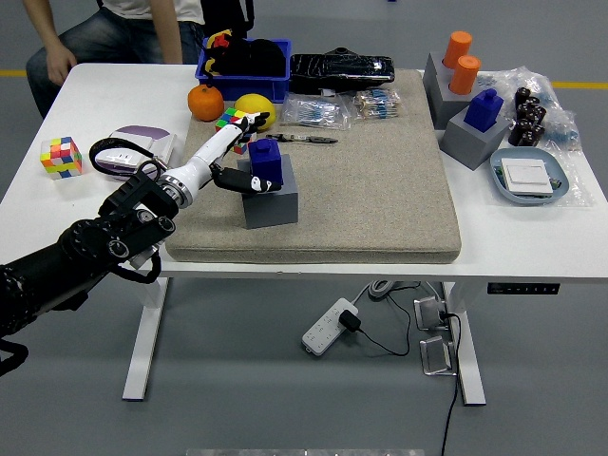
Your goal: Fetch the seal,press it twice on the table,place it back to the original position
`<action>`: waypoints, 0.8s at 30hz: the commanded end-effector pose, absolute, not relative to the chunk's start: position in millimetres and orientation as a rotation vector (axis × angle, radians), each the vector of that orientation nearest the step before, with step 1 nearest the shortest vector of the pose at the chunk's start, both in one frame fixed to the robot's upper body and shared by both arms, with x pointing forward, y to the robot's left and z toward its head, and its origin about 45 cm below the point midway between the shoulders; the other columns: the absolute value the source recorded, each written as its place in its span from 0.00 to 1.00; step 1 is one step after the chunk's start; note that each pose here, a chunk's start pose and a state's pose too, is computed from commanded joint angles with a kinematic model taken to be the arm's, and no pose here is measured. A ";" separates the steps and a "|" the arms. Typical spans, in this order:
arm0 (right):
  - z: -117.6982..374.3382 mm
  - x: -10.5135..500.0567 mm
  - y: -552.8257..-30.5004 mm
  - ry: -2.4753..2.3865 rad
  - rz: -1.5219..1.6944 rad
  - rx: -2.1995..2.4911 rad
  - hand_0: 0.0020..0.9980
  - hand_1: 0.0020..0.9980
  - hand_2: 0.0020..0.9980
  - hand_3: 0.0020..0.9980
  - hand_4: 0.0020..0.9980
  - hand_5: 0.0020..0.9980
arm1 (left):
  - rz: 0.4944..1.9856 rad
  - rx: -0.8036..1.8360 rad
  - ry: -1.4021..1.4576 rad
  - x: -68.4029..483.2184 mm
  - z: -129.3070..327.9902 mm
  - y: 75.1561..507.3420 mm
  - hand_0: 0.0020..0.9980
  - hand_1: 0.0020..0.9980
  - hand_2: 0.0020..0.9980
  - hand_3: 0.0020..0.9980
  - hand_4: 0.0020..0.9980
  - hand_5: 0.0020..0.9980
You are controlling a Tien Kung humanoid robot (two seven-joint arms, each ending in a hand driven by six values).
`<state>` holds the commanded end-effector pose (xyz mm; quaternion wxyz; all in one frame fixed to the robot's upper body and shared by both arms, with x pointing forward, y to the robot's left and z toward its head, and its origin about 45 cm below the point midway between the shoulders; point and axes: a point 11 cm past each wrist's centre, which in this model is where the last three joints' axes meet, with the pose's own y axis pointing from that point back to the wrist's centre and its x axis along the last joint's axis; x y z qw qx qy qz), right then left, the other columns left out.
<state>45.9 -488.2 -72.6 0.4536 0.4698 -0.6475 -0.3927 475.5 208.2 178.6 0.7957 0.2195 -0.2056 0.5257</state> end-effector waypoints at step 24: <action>-70.9 42.1 -492.9 -1.619 -0.974 1.137 0.86 0.80 0.76 0.76 0.84 0.53 | 1.547 0.448 -0.512 491.3 238.5 363.9 0.98 1.00 1.00 1.00 1.00 0.57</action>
